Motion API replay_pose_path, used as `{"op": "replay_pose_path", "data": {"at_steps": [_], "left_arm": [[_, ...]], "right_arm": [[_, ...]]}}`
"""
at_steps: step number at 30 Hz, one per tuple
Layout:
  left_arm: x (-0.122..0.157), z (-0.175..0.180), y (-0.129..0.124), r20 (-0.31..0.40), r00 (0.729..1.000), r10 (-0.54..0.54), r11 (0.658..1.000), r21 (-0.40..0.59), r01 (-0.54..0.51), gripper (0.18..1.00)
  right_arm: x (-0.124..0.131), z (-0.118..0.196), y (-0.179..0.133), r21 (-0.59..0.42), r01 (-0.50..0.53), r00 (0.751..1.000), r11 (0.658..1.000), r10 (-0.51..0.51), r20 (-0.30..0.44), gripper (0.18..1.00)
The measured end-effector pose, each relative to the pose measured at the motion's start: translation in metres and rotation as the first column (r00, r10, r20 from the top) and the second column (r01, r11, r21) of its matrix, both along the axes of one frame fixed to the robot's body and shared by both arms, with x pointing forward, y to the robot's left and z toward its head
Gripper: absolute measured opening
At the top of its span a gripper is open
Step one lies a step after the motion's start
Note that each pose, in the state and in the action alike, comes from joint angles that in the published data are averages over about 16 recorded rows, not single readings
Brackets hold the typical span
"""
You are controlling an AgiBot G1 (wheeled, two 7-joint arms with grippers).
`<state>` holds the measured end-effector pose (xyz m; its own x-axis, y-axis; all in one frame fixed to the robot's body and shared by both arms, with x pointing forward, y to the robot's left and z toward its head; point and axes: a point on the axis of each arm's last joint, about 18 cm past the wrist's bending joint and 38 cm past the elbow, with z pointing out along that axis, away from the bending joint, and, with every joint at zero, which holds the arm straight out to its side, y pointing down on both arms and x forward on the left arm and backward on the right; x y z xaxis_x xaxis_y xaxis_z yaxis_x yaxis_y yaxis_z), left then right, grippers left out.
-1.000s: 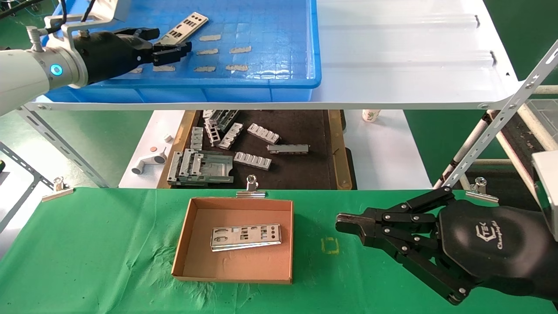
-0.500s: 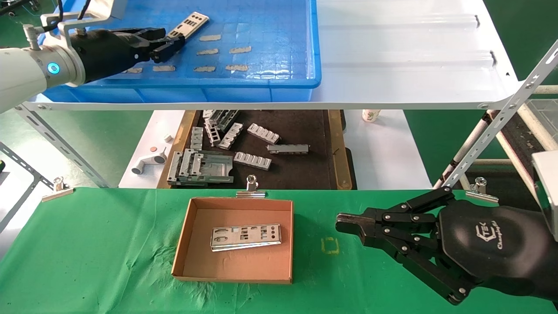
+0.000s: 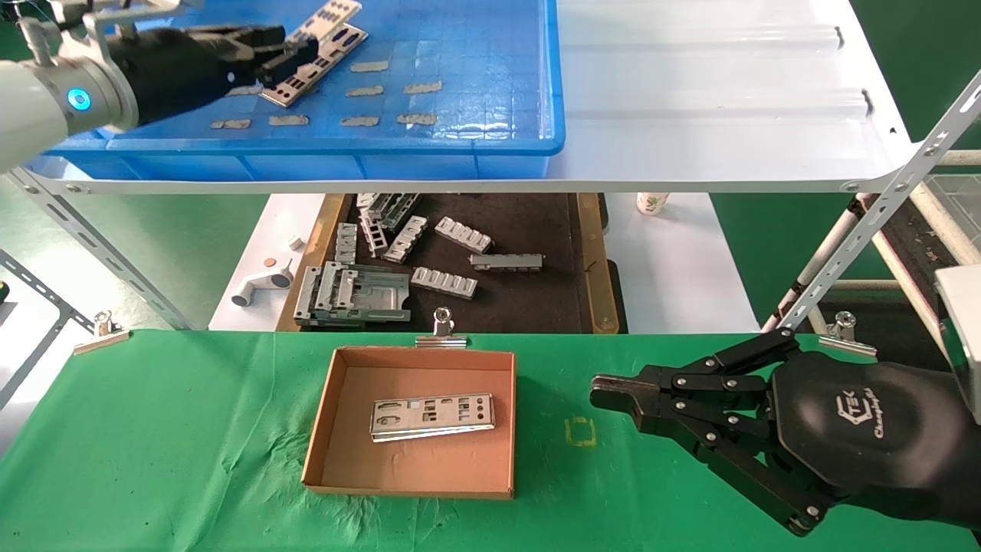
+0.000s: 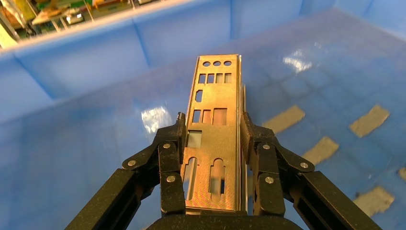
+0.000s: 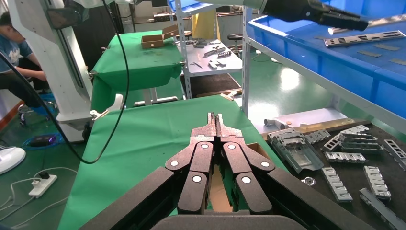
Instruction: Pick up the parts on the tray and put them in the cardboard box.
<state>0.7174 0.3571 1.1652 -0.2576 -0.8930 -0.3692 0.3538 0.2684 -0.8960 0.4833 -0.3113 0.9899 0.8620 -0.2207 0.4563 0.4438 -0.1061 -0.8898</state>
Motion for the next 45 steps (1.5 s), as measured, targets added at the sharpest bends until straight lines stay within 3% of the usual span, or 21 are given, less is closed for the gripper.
{"op": "replay_pose_path", "data": {"at_steps": [9,15,26,35,45], "left_arm": [[-0.025,0.021,-0.002,0.063,0.995,-0.083,0.992,0.102,0.076,0.436],[-0.051,0.025,-0.003,0.089,0.977,-0.192,0.962,0.213,0.169,0.435],[-0.100,0.008,-0.006,0.075,0.914,-0.399,0.834,0.445,0.327,0.435],[-0.121,-0.009,-0.011,0.050,0.872,-0.487,0.720,0.589,0.368,0.435],[-0.135,-0.025,-0.015,0.032,0.844,-0.536,0.642,0.664,0.383,0.434]], "right_arm": [[0.000,0.000,0.000,0.000,0.000,1.000,1.000,0.000,0.000,0.191],[0.000,0.000,0.000,0.000,0.000,1.000,1.000,0.000,0.000,0.191],[0.000,0.000,0.000,0.000,0.000,1.000,1.000,0.000,0.000,0.191],[0.000,0.000,0.000,0.000,0.000,1.000,1.000,0.000,0.000,0.191],[0.000,0.000,0.000,0.000,0.000,1.000,1.000,0.000,0.000,0.191]]}}
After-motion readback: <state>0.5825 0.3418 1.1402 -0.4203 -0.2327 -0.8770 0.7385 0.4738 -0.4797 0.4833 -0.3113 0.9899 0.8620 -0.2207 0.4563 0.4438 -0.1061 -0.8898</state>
